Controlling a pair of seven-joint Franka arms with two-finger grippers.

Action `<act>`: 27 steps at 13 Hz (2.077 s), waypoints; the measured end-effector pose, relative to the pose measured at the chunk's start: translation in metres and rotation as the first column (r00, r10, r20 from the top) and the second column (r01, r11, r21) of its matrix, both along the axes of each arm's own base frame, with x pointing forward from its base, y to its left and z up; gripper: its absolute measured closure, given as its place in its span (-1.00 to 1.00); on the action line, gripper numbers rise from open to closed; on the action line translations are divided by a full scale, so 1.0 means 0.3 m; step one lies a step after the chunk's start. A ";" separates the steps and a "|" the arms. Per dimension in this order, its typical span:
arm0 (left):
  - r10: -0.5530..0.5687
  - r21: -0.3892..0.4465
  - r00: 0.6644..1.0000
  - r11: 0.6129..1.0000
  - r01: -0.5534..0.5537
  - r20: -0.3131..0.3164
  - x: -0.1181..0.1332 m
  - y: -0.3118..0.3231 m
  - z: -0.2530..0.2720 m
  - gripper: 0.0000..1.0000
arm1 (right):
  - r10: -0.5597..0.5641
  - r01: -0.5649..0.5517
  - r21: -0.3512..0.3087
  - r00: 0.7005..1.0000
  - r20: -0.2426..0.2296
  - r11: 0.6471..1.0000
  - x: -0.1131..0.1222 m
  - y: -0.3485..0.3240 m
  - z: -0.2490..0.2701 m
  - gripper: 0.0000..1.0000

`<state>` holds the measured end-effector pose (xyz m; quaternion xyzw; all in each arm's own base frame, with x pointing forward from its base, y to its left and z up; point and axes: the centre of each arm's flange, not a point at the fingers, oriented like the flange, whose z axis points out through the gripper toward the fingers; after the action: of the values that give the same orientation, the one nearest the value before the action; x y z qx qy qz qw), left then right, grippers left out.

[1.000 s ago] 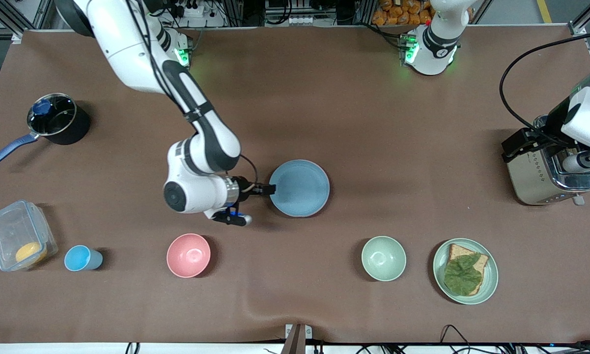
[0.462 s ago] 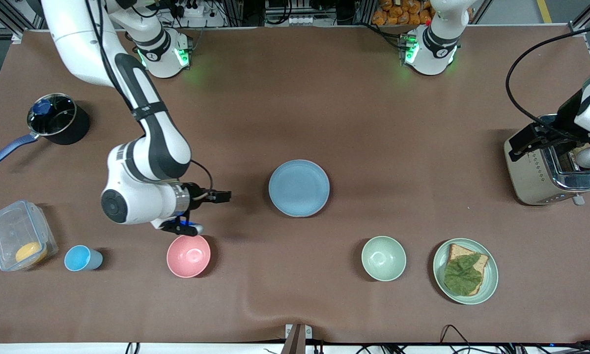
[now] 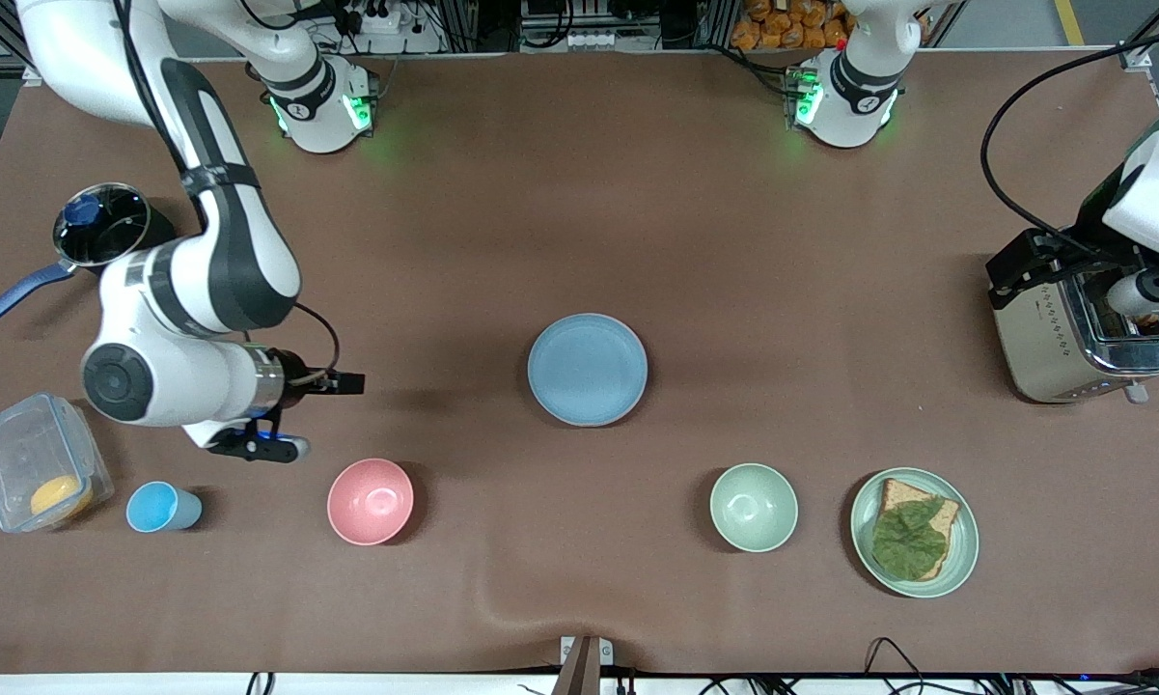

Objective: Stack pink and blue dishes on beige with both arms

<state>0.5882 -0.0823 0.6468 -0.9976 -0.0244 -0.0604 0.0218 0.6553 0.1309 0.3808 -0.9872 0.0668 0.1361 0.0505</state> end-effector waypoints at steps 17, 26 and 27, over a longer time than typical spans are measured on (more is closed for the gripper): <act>0.011 -0.036 0.995 0.999 -0.015 -0.103 -0.010 0.072 -0.085 -1.00 | -0.048 0.082 -0.131 0.969 0.244 0.988 -0.326 -0.524 0.824 -1.00; 0.045 -0.026 0.991 0.998 -0.049 -0.127 -0.038 0.136 -0.115 -1.00 | 0.015 0.017 -0.129 0.970 0.242 0.991 -0.367 -0.578 0.880 -1.00; 0.044 -0.026 0.991 0.999 -0.047 -0.125 -0.038 0.133 -0.114 -1.00 | 0.017 0.015 -0.129 0.970 0.241 0.991 -0.366 -0.574 0.878 -1.00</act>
<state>0.5768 -0.0425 0.6126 -0.9989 -0.0465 0.0028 0.0103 0.5456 -0.0414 0.6442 -0.9976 0.0683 0.0101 -0.0063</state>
